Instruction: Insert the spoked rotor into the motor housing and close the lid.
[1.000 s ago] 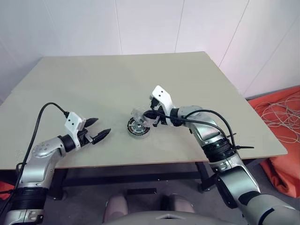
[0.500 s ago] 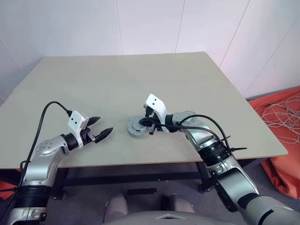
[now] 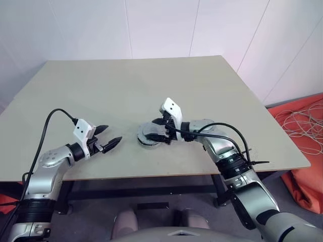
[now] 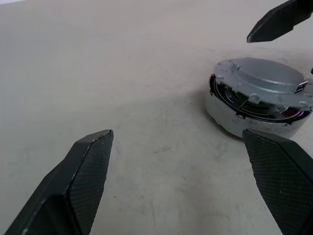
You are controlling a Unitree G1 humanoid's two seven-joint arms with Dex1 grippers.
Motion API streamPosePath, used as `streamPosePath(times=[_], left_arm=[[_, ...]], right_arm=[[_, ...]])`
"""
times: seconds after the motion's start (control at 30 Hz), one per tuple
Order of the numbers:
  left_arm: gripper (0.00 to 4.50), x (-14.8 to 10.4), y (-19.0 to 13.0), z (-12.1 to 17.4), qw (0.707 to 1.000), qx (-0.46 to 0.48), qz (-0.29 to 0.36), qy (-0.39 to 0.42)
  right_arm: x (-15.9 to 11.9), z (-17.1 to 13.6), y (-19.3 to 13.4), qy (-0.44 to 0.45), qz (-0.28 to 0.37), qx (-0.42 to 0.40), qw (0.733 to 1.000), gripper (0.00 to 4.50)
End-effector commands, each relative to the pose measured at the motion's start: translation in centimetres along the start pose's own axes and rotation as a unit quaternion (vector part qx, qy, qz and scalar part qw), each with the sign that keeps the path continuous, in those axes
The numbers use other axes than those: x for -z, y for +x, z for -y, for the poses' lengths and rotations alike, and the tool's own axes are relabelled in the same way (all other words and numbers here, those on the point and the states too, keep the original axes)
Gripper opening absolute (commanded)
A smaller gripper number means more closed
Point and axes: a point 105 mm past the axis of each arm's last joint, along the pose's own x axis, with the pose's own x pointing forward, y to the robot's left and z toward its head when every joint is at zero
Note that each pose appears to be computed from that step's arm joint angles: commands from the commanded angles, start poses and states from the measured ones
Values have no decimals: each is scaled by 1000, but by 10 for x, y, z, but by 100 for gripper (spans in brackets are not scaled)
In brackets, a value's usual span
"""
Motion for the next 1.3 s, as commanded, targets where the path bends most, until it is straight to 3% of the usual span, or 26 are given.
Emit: streamPosePath(times=[0.03,0.77,0.97,1.3], left_arm=[[450,-14,3,-2,1000,-1,20,21],[450,-15,1,-2,1000,-6,24,19],[450,-16,1,-2,999,-6,24,21],[450,-16,3,-2,999,-5,25,22]], right_arm=[[-15,1,2,-27,16,-12,999,446],[2,6,17,-69,-40,-56,995,446],[-2,7,17,-66,-31,-56,996,312],[-14,8,15,-65,-7,-50,997,312]])
